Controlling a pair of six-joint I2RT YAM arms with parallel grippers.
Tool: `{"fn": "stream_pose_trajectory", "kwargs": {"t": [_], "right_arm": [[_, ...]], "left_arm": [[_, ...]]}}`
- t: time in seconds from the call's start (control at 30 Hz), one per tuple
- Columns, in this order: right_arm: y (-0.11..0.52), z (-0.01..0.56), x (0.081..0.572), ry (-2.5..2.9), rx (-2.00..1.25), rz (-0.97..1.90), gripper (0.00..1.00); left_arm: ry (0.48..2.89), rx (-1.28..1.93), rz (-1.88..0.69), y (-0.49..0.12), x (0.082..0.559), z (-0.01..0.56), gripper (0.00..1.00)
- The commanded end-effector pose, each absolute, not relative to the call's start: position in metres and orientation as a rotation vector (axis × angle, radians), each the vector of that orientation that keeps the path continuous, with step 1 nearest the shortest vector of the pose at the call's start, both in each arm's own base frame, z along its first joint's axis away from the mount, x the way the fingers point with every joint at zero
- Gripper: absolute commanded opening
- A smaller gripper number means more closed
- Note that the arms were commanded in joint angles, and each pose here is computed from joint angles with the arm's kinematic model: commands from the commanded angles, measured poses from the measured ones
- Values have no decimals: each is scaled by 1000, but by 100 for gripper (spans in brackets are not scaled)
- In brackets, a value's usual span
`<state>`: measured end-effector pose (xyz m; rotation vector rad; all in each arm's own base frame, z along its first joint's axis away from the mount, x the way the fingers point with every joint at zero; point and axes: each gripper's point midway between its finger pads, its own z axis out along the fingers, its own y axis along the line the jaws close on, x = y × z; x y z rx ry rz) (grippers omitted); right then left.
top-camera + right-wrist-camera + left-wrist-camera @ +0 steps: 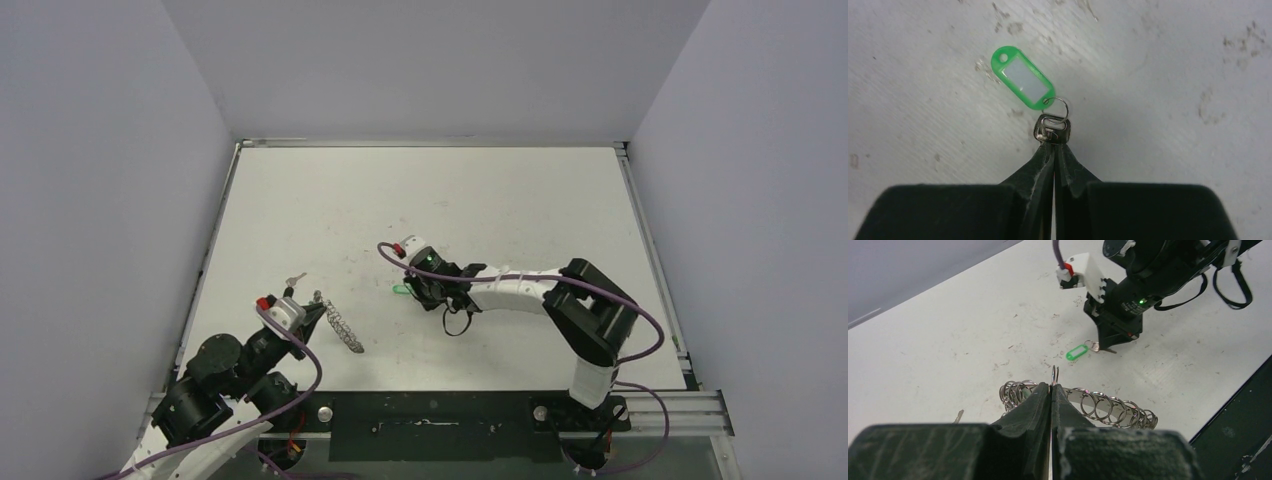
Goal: Put the keys on the keyring
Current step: Move the key to the center of the board.
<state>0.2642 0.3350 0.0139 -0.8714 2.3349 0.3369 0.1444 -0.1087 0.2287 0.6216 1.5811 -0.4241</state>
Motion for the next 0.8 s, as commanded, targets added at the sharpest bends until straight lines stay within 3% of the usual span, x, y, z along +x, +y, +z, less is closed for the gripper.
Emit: {"fn": "stream_pose_trajectory", "kwargs": {"t": [0.0, 0.2, 0.33, 0.43, 0.7, 0.77], "right_arm": [[261, -6, 222, 2535, -887, 202, 0], [256, 49, 232, 2367, -809, 332, 5], [256, 68, 244, 2307, -756, 421, 15], [255, 69, 254, 2308, -723, 473, 25], [242, 42, 257, 2453, -534, 654, 29], [242, 33, 248, 2489, -521, 685, 35]], "left_arm": [[1511, 629, -452, -115, 144, 245, 0], [1527, 714, -480, -130, 143, 236, 0], [1547, 778, -508, -142, 143, 228, 0], [1563, 831, -539, -153, 141, 222, 0], [1594, 887, -558, -161, 140, 214, 0], [1586, 883, -557, -160, 140, 215, 0]]}}
